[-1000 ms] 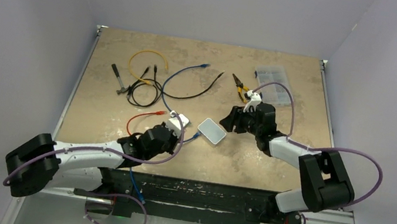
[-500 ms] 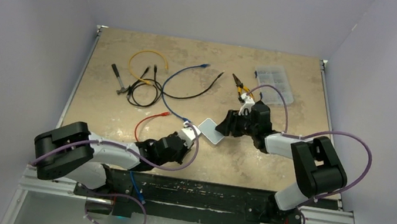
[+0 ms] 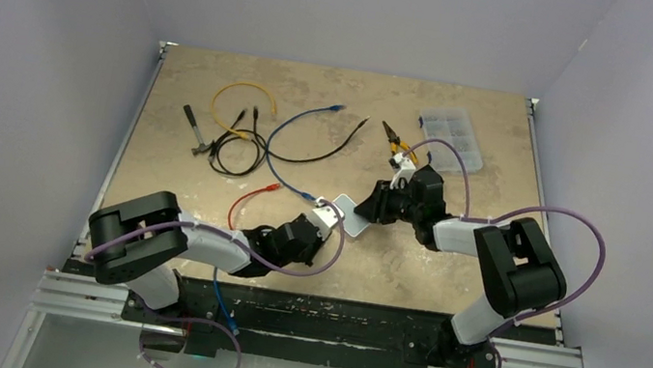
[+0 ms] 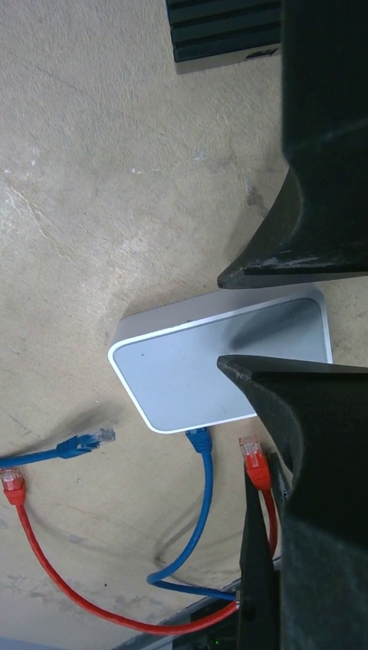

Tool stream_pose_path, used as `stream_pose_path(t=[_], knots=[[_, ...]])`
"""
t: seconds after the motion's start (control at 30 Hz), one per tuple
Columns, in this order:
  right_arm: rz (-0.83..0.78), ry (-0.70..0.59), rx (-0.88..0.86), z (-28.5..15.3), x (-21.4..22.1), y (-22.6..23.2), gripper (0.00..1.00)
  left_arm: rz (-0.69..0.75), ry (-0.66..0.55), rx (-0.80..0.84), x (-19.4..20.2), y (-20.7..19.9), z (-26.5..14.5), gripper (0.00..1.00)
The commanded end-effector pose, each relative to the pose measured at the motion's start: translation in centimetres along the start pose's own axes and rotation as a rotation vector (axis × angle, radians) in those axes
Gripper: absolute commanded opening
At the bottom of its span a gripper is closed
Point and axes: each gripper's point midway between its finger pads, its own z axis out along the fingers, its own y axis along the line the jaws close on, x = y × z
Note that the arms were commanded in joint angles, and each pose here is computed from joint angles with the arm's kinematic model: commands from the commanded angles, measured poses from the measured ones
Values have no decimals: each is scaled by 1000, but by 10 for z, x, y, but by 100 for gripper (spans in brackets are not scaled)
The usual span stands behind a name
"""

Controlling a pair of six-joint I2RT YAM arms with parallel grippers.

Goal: Insert the plug into the switch port
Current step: Insert the connector into the switch port.

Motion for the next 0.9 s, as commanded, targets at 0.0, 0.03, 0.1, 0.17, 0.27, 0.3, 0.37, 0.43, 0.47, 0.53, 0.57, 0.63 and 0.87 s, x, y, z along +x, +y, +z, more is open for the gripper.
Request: stream_pose_path(t=[0.0, 0.03, 0.1, 0.17, 0.27, 0.3, 0.37, 0.43, 0.47, 0.53, 0.57, 0.63, 0.87], knots=[[-20, -13, -55, 3, -5, 8, 38, -34, -69, -15, -25, -5, 9, 0], [-17, -7, -59, 3, -3, 8, 38, -34, -68, -22, -25, -4, 9, 0], [-17, -3, -67, 4, -3, 9, 36, -30, -66, -30, -25, -3, 11, 0], [-17, 2, -80, 4, -2, 11, 33, -26, -61, -40, -24, -2, 12, 0], [-12, 7, -92, 5, -1, 12, 31, -23, -63, -41, -26, -3, 16, 0], [-11, 9, -96, 5, 0, 13, 31, -25, -63, -39, -25, -4, 17, 0], [-12, 10, -101, 6, 0, 13, 31, -25, -63, -38, -24, -4, 19, 0], [-11, 11, -102, 6, 1, 13, 31, -25, -63, -41, -24, -5, 21, 0], [-12, 12, -103, 6, 1, 13, 31, -22, -62, -41, -24, -5, 22, 0], [-12, 11, -105, 6, 1, 14, 31, -18, -58, -43, -24, -5, 24, 0], [-12, 13, -106, 6, 1, 14, 30, -17, -55, -47, -23, -5, 25, 0], [-11, 15, -105, 7, 2, 13, 31, -20, -53, -54, -23, -4, 25, 0], [-13, 16, -106, 7, 3, 13, 30, -15, -34, -70, -20, -2, 26, 0]])
